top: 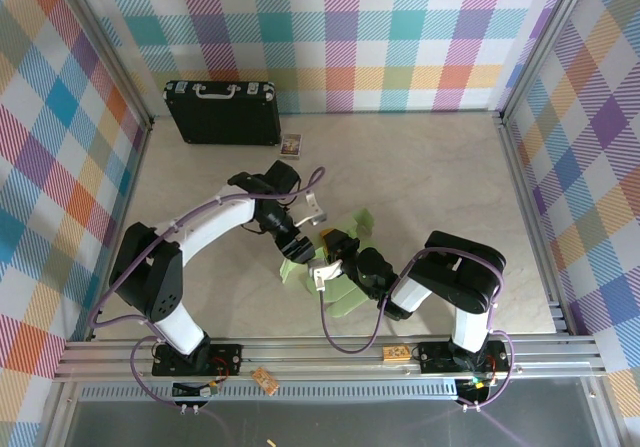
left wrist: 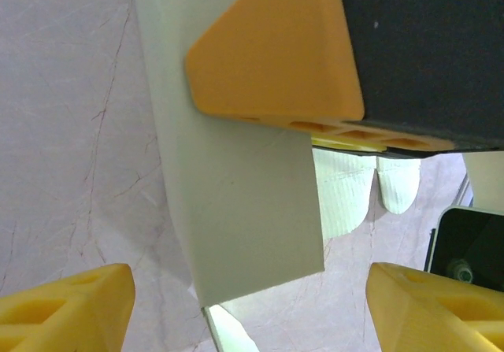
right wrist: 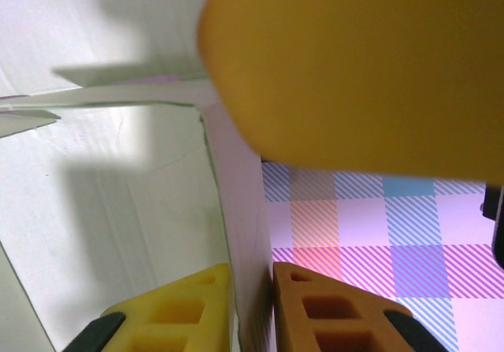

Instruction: Fold the paper box

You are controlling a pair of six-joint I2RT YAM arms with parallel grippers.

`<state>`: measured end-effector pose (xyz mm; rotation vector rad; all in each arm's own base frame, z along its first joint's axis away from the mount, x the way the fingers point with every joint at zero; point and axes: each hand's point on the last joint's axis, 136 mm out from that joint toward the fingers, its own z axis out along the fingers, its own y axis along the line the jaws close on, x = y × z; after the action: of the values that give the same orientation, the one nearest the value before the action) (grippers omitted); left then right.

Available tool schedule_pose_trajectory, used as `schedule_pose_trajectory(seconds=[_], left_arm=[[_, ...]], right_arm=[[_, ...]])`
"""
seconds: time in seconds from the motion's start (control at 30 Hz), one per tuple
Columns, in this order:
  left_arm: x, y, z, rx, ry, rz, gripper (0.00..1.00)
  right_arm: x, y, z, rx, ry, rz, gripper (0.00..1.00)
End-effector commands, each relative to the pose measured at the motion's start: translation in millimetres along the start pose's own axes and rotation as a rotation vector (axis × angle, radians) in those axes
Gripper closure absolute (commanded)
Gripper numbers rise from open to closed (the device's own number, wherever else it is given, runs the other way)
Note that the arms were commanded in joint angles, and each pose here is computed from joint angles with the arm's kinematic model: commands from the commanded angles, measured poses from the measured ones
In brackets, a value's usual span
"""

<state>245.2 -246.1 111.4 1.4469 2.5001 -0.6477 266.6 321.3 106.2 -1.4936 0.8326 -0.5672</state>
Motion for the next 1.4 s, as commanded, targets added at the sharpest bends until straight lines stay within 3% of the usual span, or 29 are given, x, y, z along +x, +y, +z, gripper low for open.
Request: schedule_pose_trajectory(seconds=[0.0, 0.43, 0.97, 1.07, 1.2, 1.37], left_arm=[[-2, 1, 4, -0.022, 0.011, 0.032, 0.23], [-3, 10, 15, -0.108, 0.052, 0.048, 0.29], [-3, 11, 21, -0.155, 0.058, 0.081, 0.46], [-3, 12, 21, -0.162, 0.057, 0.083, 0.48], [-4, 14, 20, -0.175, 0.052, 0.091, 0.5], [-1, 14, 21, -0.175, 0.061, 0.094, 0.51]], right_arm=[[-4, 18, -1, -0.051, -0.019, 0.006, 0.8], [-3, 21, 0, -0.054, -0.008, -0.002, 0.79], [-1, 14, -1, -0.038, 0.003, 0.032, 0.73], [0, 13, -3, -0.043, 0.005, 0.052, 0.63], [-1, 10, -8, -0.06, 0.006, 0.1, 0.61], [-2, -3, -23, -0.098, 0.015, 0.208, 0.5]])
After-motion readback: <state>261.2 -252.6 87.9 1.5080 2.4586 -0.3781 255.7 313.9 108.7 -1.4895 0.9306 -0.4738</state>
